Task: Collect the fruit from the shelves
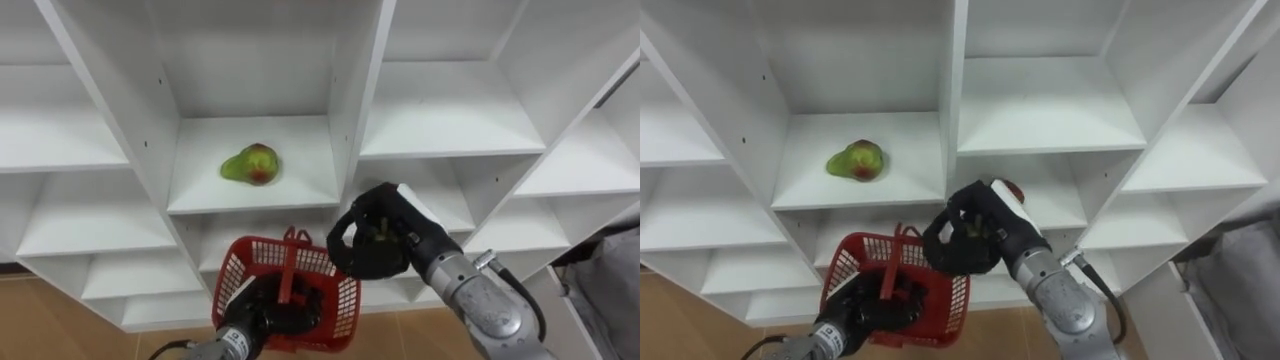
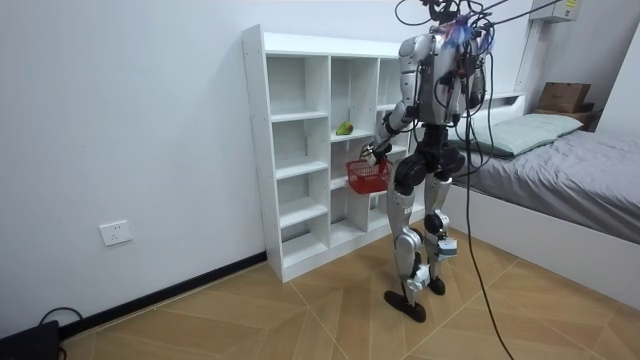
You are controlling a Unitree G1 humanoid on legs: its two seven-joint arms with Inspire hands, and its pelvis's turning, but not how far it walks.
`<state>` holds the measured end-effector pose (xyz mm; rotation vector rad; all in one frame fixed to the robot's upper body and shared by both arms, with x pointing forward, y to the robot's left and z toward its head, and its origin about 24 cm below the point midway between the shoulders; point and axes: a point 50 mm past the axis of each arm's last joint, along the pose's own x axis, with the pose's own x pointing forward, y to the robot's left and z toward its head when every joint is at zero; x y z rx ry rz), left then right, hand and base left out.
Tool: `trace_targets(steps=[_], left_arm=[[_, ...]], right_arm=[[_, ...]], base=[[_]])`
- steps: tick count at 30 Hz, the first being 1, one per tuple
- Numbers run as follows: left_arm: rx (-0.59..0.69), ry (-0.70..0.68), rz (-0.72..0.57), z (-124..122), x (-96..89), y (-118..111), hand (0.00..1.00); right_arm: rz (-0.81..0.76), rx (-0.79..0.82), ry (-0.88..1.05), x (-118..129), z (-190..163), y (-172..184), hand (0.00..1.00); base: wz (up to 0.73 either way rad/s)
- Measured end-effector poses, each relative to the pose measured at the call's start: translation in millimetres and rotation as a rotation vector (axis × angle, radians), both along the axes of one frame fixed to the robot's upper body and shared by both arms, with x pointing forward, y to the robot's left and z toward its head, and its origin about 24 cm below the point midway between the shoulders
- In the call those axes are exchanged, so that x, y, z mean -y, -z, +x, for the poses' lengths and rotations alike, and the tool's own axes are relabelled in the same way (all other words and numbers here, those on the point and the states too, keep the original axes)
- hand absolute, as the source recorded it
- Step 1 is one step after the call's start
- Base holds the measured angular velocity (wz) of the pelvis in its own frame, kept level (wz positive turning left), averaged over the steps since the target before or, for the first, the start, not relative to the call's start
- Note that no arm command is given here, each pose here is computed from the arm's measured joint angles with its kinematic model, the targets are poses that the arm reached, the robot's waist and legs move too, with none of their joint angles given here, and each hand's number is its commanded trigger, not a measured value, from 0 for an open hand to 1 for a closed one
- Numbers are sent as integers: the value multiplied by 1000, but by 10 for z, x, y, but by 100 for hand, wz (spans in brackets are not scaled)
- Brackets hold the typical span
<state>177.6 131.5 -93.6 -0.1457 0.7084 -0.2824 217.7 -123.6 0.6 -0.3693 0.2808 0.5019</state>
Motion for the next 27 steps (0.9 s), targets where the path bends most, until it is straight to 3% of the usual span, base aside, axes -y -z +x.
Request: trace_targets(steps=[27], left_arm=[[43, 34, -16, 47, 91, -83, 100]], right_arm=[[-35, -99, -32, 14, -66, 177, 100]], base=[[-1]])
